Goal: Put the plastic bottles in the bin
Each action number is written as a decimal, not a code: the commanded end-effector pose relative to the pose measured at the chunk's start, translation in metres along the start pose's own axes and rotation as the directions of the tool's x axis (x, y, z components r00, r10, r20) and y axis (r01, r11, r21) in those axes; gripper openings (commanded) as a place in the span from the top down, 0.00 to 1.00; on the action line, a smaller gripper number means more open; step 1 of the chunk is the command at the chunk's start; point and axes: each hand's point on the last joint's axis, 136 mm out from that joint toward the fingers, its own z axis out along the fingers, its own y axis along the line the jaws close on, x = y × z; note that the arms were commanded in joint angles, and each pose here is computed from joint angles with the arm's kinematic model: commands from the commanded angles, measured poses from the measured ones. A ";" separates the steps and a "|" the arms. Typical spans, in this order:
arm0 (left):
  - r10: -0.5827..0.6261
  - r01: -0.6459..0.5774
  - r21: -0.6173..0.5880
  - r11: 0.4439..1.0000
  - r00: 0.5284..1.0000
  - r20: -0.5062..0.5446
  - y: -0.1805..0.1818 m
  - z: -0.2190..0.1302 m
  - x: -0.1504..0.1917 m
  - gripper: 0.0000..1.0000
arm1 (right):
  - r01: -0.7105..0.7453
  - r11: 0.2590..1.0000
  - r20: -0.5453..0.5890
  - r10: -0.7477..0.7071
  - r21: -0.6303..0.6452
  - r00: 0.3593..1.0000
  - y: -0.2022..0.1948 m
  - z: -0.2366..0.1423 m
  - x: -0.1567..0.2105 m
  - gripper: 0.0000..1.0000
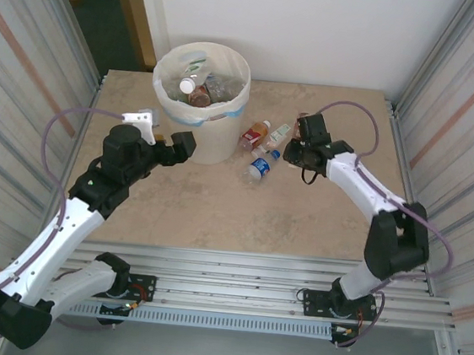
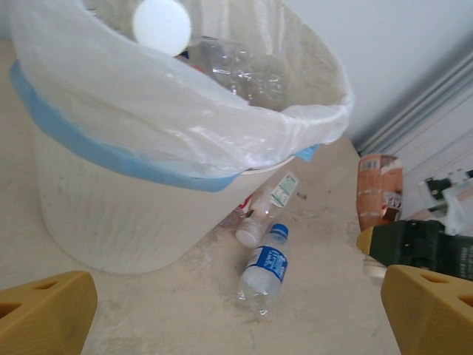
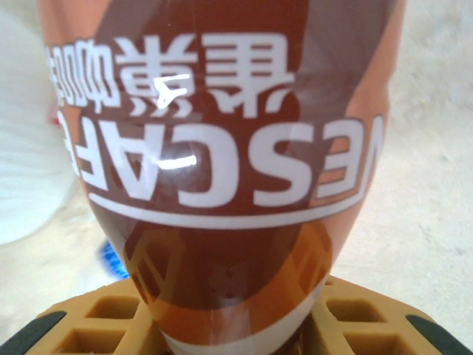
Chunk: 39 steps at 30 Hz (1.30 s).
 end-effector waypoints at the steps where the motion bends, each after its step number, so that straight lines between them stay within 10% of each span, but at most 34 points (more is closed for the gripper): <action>1: 0.017 -0.021 0.097 0.995 0.999 0.042 -0.028 -0.004 -0.014 0.01 | 0.122 0.986 0.127 -0.106 -0.118 0.986 0.033 -0.035 -0.011 0.74; 17: 0.124 -0.131 0.500 0.856 0.991 0.047 -0.160 0.003 -0.009 0.01 | 0.410 0.749 0.417 -0.195 -0.520 0.887 0.141 -0.159 -0.001 0.71; 29: 0.082 -0.081 0.556 0.827 0.996 0.022 -0.177 0.021 -0.005 0.09 | 0.528 0.621 0.473 -0.272 -0.580 0.838 0.184 -0.190 0.021 0.70; 39: 0.058 -0.064 0.536 0.842 0.998 0.028 -0.173 0.025 -0.006 0.37 | 0.577 0.570 0.497 -0.310 -0.585 0.810 0.203 -0.198 0.032 0.69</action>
